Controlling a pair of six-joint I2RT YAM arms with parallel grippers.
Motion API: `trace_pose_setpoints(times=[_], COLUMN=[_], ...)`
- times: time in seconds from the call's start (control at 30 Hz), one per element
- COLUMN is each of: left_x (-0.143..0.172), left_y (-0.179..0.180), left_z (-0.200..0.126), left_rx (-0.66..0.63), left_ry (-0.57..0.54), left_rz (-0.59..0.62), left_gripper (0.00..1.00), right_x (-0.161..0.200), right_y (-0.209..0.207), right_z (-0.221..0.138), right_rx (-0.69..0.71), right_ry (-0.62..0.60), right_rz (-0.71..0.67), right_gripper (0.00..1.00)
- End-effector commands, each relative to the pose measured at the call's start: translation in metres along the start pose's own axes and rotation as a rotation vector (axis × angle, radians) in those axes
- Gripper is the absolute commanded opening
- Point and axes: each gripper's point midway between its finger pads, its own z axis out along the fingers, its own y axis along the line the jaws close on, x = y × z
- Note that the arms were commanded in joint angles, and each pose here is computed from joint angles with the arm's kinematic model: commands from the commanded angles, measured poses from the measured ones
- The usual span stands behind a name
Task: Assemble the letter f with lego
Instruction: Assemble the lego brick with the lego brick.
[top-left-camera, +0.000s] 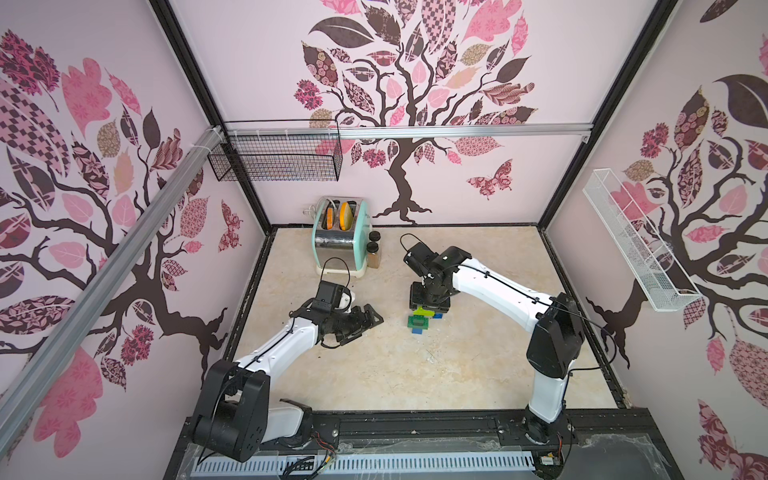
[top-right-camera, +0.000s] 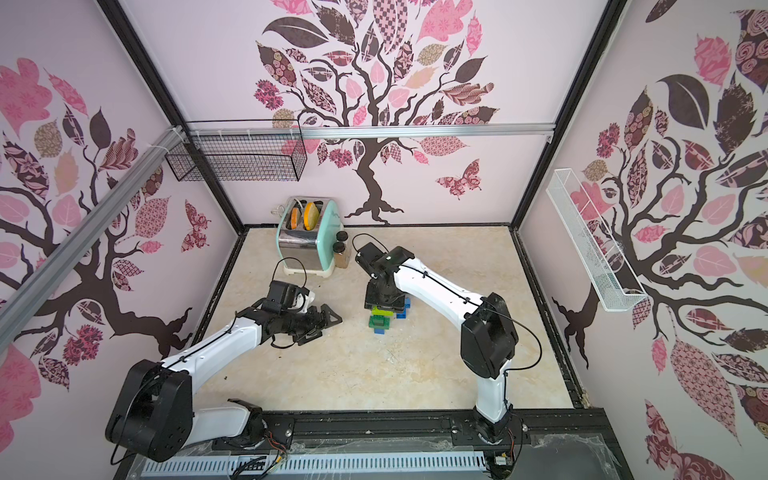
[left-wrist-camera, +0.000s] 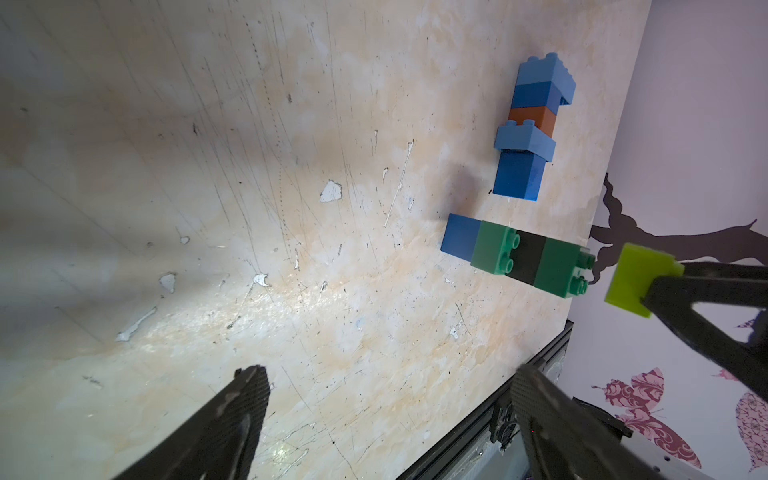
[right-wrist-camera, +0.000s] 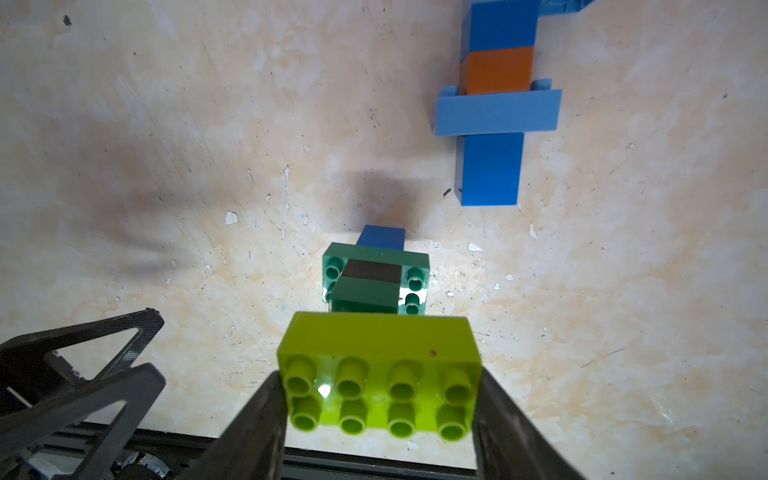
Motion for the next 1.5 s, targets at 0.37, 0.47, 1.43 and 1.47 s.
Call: trace_pose_setpoints(times=[0.37, 0.47, 1.43, 1.47], left_x=[0.002, 0.002, 0.002, 0.002], left_y=[0.013, 0.014, 0.017, 0.017], left_z=[0.002, 0.002, 0.002, 0.002], left_rx=[-0.053, -0.055, -0.068, -0.067], left_ry=[0.002, 0.001, -0.002, -0.002], left_rz=[0.009, 0.011, 0.012, 0.013], left_gripper=[0.95, 0.95, 0.95, 0.95], right_x=[0.005, 0.006, 0.013, 0.014], right_y=[0.001, 0.000, -0.012, -0.015], right_z=[0.000, 0.002, 0.018, 0.020], right_rx=[0.038, 0.045, 0.089, 0.097], right_ry=[-0.001, -0.003, 0.018, 0.019], right_rz=[0.030, 0.035, 0.051, 0.050], right_gripper=[0.58, 0.58, 0.56, 0.56])
